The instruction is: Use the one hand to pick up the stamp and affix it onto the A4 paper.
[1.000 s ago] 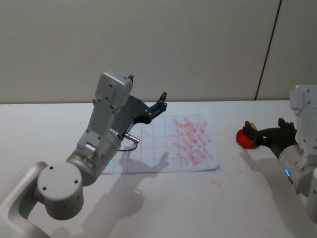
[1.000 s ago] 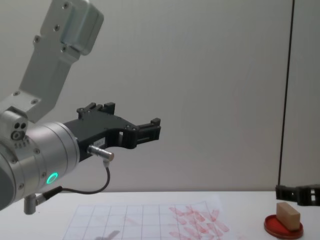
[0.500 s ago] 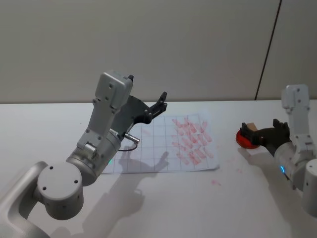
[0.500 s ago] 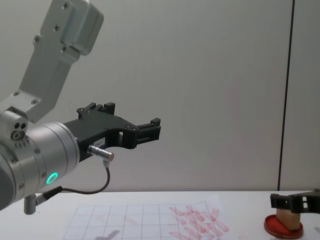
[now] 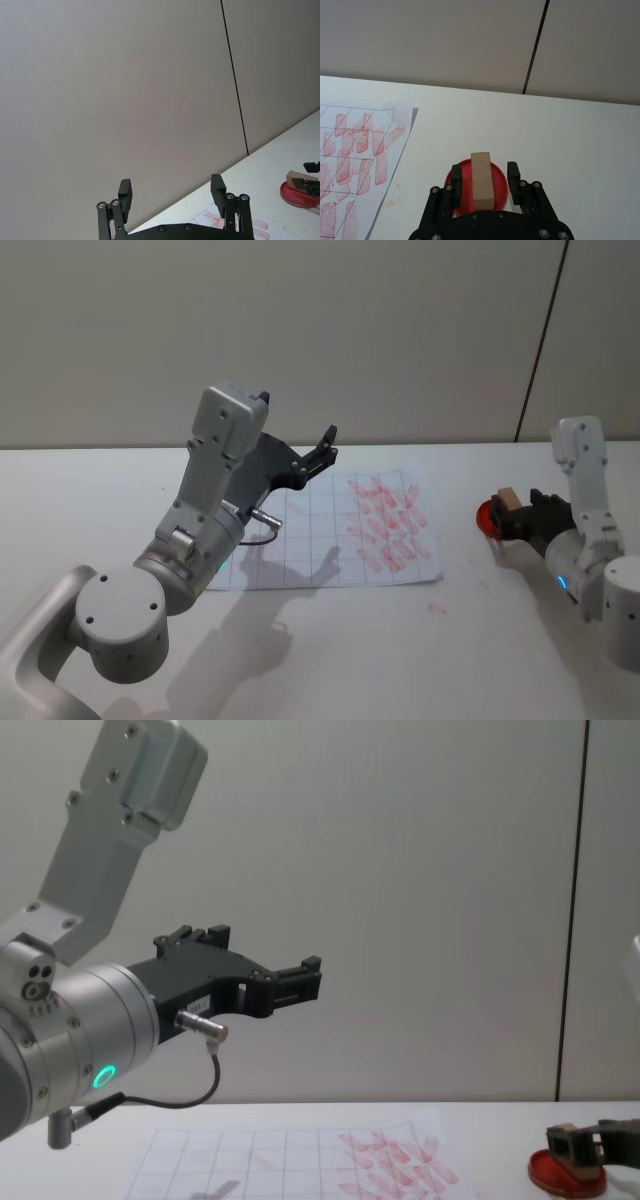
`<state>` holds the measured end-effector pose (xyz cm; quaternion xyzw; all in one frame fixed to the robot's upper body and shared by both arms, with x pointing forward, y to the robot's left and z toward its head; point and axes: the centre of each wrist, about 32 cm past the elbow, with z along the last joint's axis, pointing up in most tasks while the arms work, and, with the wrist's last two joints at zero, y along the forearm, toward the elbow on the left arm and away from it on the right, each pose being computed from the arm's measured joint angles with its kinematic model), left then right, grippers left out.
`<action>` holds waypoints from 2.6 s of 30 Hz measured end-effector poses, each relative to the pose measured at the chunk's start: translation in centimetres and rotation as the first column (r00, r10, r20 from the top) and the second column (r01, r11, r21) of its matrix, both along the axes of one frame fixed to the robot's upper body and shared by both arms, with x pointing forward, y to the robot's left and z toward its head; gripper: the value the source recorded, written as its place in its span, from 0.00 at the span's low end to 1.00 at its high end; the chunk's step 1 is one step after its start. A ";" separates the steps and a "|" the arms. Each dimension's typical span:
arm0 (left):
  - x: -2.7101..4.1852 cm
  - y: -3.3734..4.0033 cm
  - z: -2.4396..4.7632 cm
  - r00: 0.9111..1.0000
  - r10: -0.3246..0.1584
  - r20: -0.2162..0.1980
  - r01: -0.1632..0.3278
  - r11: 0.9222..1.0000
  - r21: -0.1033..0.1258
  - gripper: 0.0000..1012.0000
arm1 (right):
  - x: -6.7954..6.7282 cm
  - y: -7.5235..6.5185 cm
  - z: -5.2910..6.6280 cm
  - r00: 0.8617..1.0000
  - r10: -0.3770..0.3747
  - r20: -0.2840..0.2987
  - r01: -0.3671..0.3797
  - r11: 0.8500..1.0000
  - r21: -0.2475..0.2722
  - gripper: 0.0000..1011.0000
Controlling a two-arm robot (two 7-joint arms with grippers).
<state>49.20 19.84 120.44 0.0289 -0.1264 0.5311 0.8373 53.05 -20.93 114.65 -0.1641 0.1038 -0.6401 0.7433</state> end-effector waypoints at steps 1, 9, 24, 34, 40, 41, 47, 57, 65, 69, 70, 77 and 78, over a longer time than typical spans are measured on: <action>0.00 0.00 0.00 1.000 0.000 0.000 0.000 1.000 0.000 0.99 | 0.0 0.0 -0.1 1.000 0.001 -0.002 -0.001 1.000 -0.001 0.57; 0.00 0.00 0.00 1.000 0.000 0.000 0.000 1.000 0.000 0.99 | 0.3 0.1 -0.4 1.000 0.012 -0.005 -0.012 1.000 0.000 0.28; 0.00 0.00 0.00 1.000 0.000 0.000 0.000 1.000 0.000 0.99 | 0.5 0.2 -0.8 1.000 -0.010 -0.029 0.010 1.000 0.011 0.21; 0.00 0.00 0.00 1.000 0.000 0.000 0.000 1.000 0.000 0.99 | 0.6 0.0 -1.0 0.997 -0.053 -0.062 0.055 0.998 0.038 0.21; 0.00 0.00 0.00 1.000 0.000 0.000 0.000 1.000 0.000 0.99 | 0.7 -0.2 -1.0 0.995 -0.067 -0.070 0.071 0.996 0.053 0.21; 0.00 0.00 0.00 1.000 0.000 0.000 0.000 1.000 0.000 0.99 | 0.7 -0.2 -1.0 0.995 -0.068 -0.071 0.072 0.996 0.054 0.21; 0.00 0.00 0.00 1.000 0.000 0.000 0.000 1.000 0.000 0.99 | 0.6 -0.2 -0.6 0.996 -0.068 -0.058 0.072 0.996 0.061 0.21; 0.00 0.00 0.00 1.000 0.000 0.000 0.000 1.000 0.000 0.99 | 0.3 0.8 2.6 0.998 -0.023 0.061 0.018 0.997 0.069 0.21; 0.00 0.00 0.00 1.000 0.000 0.000 0.000 1.000 0.000 0.99 | -0.1 2.6 5.5 0.987 0.053 0.153 -0.064 0.996 0.067 0.21; 0.00 0.00 0.00 1.000 0.000 0.000 0.000 1.000 0.000 0.99 | -0.4 3.8 6.5 0.980 0.092 0.176 -0.104 0.993 0.061 0.21; 0.00 0.00 0.00 1.000 0.000 0.000 0.000 1.000 0.000 0.99 | -0.4 4.2 6.7 0.978 0.106 0.178 -0.117 0.991 0.057 0.21; 0.00 0.00 0.00 1.000 0.000 0.000 0.000 1.000 0.000 0.99 | -0.6 5.9 7.2 0.976 0.148 0.162 -0.157 0.986 0.048 0.21; 0.00 0.00 0.00 1.000 0.000 0.000 0.000 1.000 0.000 0.99 | -0.6 6.3 7.1 0.976 0.155 0.151 -0.164 0.986 0.044 0.21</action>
